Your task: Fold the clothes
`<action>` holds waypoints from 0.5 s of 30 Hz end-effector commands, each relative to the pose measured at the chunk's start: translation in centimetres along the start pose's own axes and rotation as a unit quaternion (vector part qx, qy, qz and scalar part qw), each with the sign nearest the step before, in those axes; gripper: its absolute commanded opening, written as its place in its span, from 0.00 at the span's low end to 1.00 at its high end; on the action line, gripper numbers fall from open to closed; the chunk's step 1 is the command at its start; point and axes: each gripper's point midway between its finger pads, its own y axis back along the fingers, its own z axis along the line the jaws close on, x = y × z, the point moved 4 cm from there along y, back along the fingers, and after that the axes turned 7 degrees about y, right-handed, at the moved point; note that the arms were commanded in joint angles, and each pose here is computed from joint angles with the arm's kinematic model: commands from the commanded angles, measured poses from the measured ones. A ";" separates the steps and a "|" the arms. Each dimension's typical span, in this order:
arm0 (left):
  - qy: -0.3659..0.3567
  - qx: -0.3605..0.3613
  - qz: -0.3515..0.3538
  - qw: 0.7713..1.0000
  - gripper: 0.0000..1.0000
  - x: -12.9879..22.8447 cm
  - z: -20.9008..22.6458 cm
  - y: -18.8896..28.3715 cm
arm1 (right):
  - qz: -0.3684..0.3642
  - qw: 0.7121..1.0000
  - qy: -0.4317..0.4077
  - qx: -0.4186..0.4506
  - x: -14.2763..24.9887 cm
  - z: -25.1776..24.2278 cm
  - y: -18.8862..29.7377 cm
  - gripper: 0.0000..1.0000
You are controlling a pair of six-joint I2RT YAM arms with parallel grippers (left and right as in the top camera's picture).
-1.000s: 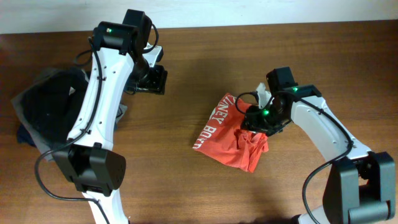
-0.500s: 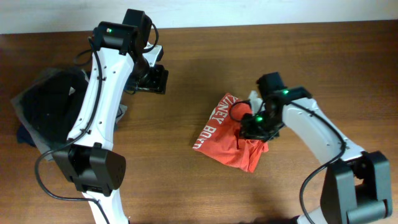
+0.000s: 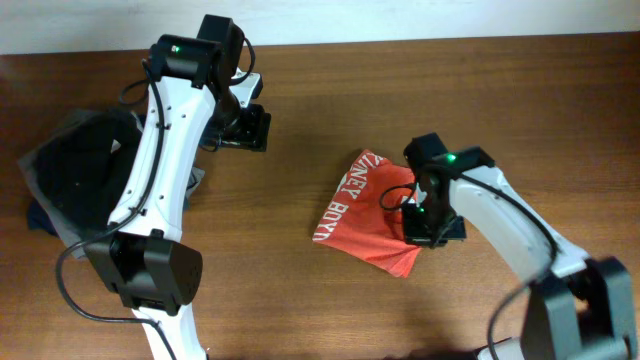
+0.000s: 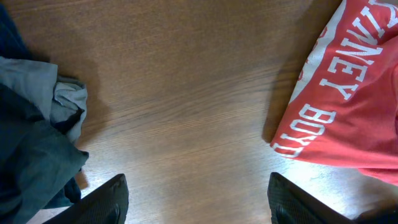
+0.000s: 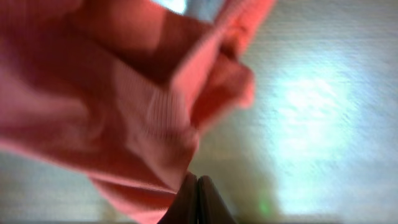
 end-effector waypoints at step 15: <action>-0.020 0.014 -0.046 0.999 0.86 -0.7 -0.3 2.0 | 0.024 0.999 -0.046 0.008 3.4 -0.9 1.0 0.09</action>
